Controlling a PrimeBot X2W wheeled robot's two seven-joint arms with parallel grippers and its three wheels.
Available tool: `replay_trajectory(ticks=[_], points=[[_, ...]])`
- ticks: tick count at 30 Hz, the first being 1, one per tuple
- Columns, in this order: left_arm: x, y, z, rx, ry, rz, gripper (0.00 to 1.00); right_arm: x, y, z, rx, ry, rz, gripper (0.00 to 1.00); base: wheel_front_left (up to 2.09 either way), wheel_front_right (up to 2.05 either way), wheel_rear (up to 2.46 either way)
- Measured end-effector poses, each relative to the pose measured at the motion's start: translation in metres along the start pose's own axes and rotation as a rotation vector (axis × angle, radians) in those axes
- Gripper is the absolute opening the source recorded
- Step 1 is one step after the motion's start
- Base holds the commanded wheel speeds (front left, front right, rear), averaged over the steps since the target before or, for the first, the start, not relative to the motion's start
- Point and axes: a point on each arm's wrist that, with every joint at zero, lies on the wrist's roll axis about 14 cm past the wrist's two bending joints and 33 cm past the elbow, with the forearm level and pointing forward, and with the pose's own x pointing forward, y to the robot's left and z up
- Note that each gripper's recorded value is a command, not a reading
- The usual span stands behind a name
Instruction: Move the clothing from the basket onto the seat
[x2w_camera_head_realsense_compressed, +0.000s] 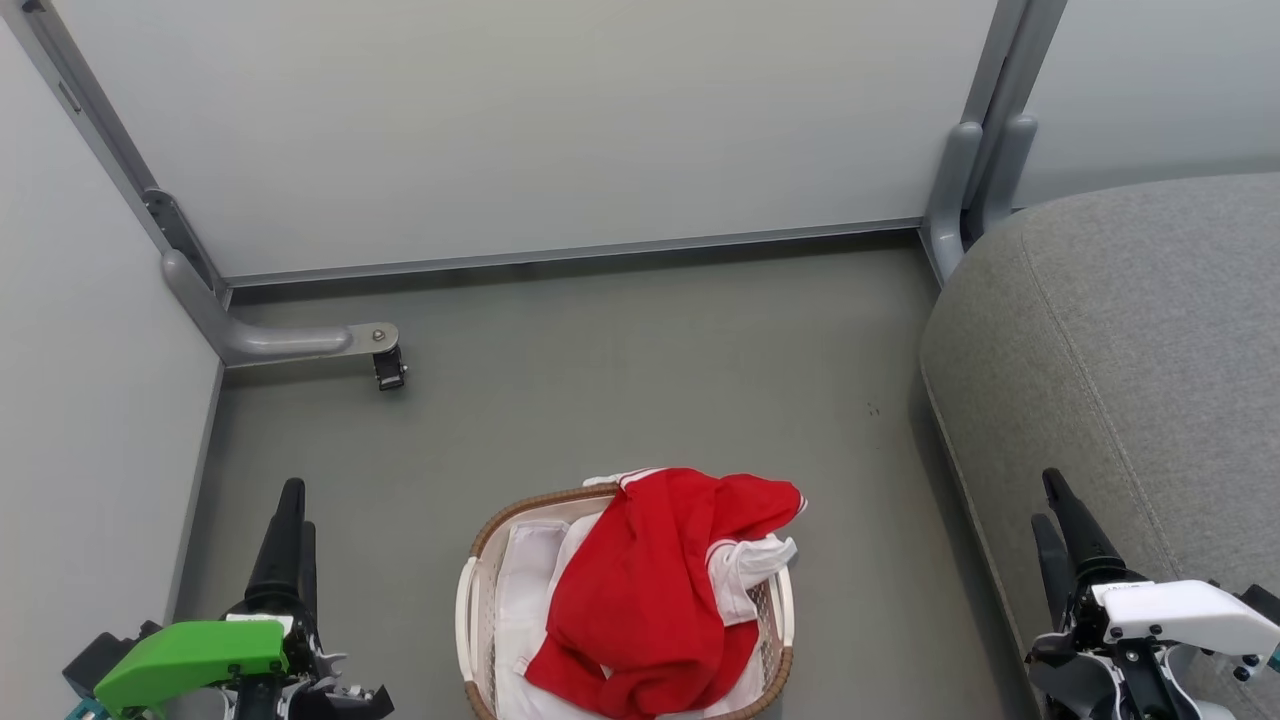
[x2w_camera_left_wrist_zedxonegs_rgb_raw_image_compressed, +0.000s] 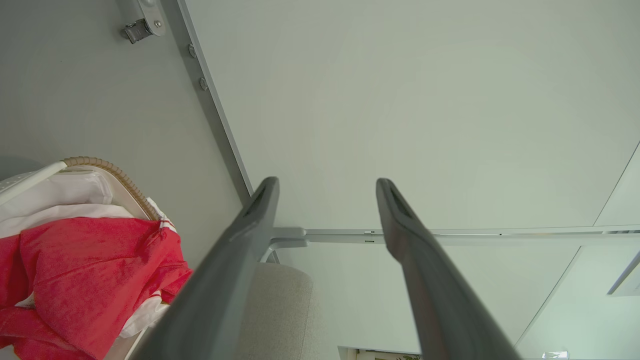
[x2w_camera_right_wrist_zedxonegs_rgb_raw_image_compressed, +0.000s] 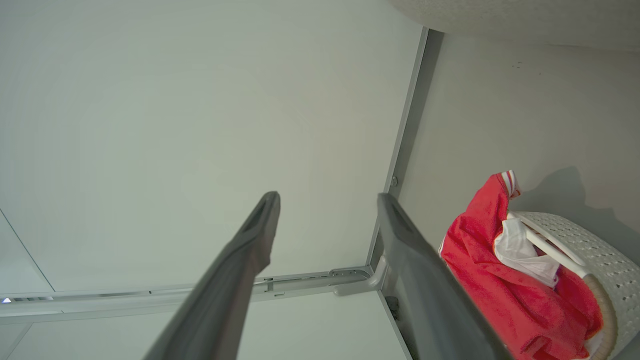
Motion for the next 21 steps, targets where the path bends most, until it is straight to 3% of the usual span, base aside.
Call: replay_trajectory(ticks=[8,21], points=[[0.001,-0.007,0.001,0.105,-0.015,-0.019,1.00,0.002,0.010,0.004,-0.139,-0.024,0.027,1.00,0.00,0.00,0.00],[0.003,-0.029,-0.006,0.375,-0.021,-0.081,1.00,0.004,0.027,0.003,-0.442,-0.038,0.082,1.00,0.00,0.00,0.00]])
